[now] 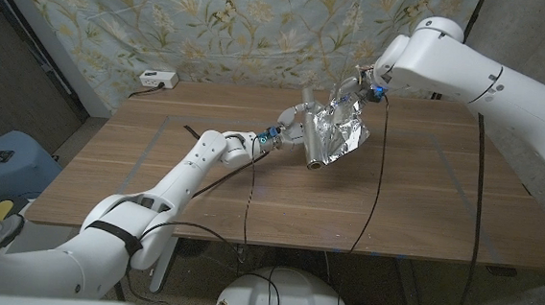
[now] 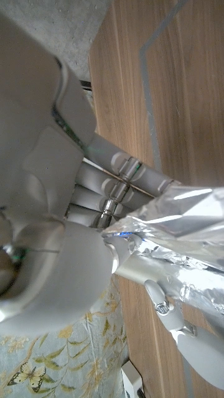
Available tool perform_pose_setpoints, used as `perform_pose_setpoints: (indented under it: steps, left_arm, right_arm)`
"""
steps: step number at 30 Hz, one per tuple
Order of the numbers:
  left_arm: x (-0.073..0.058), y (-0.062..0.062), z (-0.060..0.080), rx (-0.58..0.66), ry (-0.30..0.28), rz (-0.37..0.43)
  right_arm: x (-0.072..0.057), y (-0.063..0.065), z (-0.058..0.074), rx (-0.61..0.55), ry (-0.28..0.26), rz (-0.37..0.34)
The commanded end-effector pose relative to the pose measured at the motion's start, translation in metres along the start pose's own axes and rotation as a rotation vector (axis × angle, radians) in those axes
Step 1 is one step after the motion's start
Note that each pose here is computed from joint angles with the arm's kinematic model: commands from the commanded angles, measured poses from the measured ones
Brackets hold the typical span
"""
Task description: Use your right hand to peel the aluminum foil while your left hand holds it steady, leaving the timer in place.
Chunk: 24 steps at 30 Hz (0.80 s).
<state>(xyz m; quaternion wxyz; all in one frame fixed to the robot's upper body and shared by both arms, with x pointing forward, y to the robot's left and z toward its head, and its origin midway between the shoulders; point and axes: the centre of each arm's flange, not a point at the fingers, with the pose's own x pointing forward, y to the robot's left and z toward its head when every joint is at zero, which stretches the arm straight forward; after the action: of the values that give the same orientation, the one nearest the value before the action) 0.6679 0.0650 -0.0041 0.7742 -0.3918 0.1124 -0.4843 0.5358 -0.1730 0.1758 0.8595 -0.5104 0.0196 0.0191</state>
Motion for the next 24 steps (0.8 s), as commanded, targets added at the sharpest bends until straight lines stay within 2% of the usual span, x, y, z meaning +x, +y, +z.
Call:
perform_pose_setpoints:
  steps: [1, 14, 24]
  left_arm:
    - [0.007, 0.0, -0.008, -0.051, -0.002, -0.055]
    - [0.013, 0.001, -0.015, -0.098, 0.004, -0.06]
    - [0.014, 0.003, -0.016, -0.108, 0.02, -0.059]
  right_arm:
    - [-0.003, -0.01, -0.001, -0.01, 0.019, -0.027]
    - [-0.006, -0.017, 0.001, -0.022, 0.053, -0.048]
    - [-0.001, -0.023, -0.004, -0.009, 0.091, -0.051]
